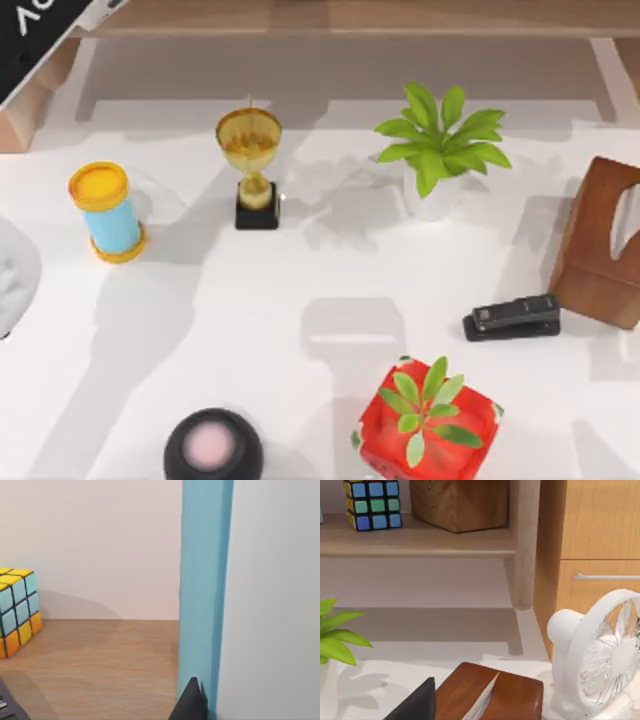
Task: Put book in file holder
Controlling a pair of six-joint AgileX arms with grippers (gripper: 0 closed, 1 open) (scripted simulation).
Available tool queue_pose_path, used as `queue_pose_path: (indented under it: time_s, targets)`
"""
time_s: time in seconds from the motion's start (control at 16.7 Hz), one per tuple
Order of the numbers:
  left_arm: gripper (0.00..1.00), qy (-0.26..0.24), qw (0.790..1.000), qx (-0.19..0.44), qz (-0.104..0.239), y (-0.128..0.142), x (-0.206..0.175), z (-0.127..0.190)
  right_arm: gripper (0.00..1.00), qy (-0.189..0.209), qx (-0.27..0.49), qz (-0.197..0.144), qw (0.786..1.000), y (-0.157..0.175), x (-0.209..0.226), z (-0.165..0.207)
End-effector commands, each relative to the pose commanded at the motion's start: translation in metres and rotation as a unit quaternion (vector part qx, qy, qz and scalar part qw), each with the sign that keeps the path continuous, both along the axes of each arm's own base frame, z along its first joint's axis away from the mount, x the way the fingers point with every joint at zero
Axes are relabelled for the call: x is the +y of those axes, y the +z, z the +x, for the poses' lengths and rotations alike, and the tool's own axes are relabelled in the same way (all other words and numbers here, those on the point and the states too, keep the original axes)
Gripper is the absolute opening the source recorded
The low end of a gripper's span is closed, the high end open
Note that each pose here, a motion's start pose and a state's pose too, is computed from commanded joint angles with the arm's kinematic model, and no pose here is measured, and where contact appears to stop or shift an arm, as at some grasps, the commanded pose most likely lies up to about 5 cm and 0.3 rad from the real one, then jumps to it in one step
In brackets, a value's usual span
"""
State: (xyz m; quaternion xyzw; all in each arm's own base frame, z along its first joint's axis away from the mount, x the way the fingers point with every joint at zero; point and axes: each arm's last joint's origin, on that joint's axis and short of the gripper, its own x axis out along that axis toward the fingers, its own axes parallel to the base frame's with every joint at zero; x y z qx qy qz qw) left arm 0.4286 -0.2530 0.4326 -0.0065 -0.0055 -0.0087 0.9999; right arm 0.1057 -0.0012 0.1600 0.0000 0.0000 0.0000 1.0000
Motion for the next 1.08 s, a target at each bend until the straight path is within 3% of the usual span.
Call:
queue_pose_path:
  time_s: [1.08]
  targets:
    - [0.0, -0.001, 1.0, 0.0, 0.0, 0.015, -0.001, -0.001, 1.0, 0.0, 0.0, 0.0, 1.0, 0.0, 0.0, 0.0]
